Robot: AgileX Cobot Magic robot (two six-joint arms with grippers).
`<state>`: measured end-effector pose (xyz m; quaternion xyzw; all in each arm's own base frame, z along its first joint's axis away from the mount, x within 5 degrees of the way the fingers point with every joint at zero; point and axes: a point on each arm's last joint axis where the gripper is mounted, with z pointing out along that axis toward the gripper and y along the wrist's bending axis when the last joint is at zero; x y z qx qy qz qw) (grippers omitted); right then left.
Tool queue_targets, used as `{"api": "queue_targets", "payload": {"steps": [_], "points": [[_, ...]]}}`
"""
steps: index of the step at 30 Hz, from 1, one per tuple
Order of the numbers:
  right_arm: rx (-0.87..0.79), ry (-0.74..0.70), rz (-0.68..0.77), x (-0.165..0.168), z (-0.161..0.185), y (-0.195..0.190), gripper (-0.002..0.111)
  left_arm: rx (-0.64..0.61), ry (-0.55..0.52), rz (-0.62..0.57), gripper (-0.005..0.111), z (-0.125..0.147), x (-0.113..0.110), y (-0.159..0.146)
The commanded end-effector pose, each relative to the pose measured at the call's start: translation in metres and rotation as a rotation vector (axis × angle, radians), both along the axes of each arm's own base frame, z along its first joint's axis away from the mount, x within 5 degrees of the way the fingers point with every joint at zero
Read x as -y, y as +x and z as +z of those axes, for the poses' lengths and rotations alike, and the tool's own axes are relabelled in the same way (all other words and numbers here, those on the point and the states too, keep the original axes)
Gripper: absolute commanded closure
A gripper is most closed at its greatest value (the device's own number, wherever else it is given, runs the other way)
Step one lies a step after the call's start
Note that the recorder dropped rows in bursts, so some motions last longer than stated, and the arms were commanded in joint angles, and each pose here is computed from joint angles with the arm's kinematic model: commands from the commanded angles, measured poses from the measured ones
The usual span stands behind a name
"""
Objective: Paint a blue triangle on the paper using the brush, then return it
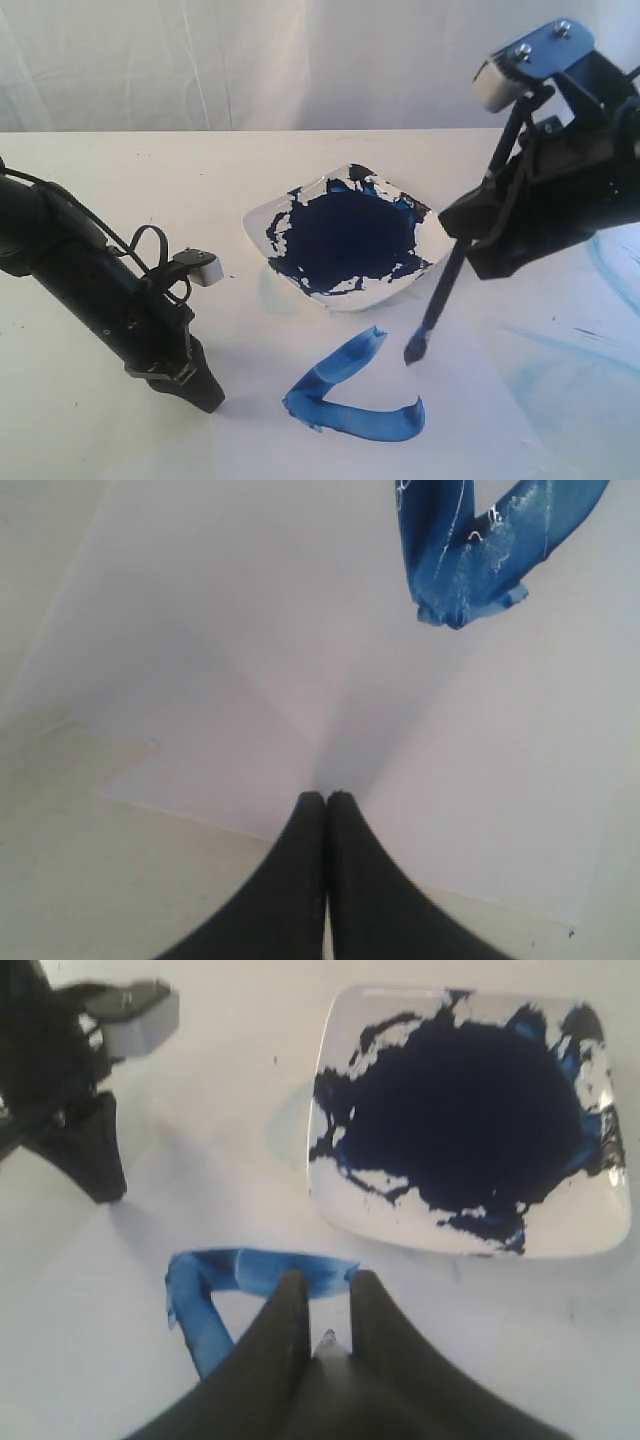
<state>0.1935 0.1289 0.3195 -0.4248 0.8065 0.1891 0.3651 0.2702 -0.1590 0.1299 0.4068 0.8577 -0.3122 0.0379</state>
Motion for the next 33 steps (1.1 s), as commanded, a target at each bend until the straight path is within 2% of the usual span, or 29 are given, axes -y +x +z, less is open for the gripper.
{"api": "queue_targets", "payload": {"steps": [1,5,9,15,22,28,33], "points": [[0.031,0.109,-0.071,-0.002,0.008,0.004,0.108,-0.017,-0.010,-0.003,0.107,0.001,0.002,-0.001],[0.052,0.169,-0.158,-0.004,0.012,0.009,0.108,-0.017,-0.010,-0.003,0.107,0.001,0.002,-0.001],[0.048,0.219,-0.184,-0.015,0.014,0.007,0.108,-0.017,-0.010,-0.003,0.107,0.001,0.002,-0.001],[-0.028,0.159,-0.230,-0.034,-0.001,0.003,0.108,-0.017,-0.010,-0.003,0.107,0.001,0.002,-0.001],[-0.030,0.081,-0.318,-0.039,-0.007,-0.003,0.108,-0.017,-0.010,-0.003,0.107,0.001,0.002,-0.001],[-0.014,0.102,-0.326,-0.044,-0.007,-0.002,0.108,-0.017,-0.010,-0.003,0.107,0.001,0.002,-0.001],[-0.038,0.057,-0.329,-0.051,-0.022,0.006,0.108,-0.017,-0.010,-0.003,0.107,0.001,0.002,-0.001]]}}
